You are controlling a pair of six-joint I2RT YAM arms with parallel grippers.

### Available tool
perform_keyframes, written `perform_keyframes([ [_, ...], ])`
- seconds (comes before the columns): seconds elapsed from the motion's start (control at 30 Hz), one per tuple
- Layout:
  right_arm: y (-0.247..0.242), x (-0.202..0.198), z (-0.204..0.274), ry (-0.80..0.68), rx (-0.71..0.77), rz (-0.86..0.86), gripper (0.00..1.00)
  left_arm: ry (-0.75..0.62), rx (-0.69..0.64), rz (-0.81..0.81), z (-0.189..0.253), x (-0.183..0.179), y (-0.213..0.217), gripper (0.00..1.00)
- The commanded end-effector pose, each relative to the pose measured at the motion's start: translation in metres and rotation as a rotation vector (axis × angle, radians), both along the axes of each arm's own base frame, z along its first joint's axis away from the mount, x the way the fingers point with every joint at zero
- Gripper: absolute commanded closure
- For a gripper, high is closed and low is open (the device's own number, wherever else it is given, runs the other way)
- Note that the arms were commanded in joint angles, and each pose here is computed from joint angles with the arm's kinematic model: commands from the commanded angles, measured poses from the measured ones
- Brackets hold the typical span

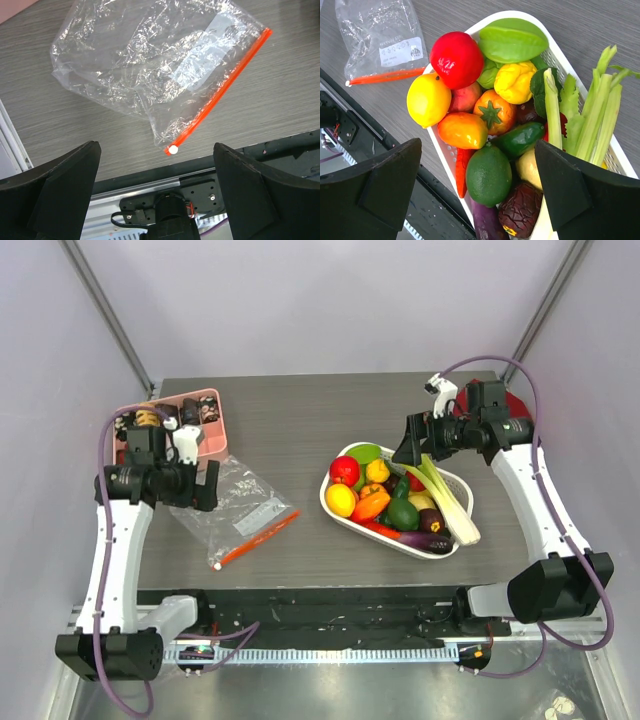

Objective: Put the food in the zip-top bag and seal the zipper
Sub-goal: Pick up the zipper food storage bag at the center of the board.

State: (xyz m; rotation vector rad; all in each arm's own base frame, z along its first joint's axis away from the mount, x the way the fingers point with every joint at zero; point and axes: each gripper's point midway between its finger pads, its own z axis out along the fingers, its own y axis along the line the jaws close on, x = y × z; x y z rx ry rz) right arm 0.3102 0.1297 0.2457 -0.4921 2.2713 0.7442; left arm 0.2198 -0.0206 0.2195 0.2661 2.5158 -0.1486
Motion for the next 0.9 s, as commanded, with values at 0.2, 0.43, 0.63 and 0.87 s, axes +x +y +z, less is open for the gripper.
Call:
perform_keyframes([
  [0.2, 0.028, 0.018, 0.027, -0.146, -0.021, 0.073, 0.00, 0.023, 0.118, -0.156, -0.001, 0.019, 0.000, 0.00],
  [0.43, 0.057, 0.020, 0.013, -0.140, -0.053, 0.134, 0.00, 0.092, 0.272, -0.360, -0.038, 0.014, -0.026, 0.03],
  [0.63, 0.072, 0.022, 0.010, -0.116, -0.034, 0.157, 0.00, 0.109, 0.484, -0.498, -0.078, 0.008, -0.045, 0.17],
  [0.87, 0.068, 0.020, 0.003, -0.112, -0.050, 0.141, 0.00, 0.147, 0.509, -0.591, -0.113, -0.003, -0.072, 0.34],
])
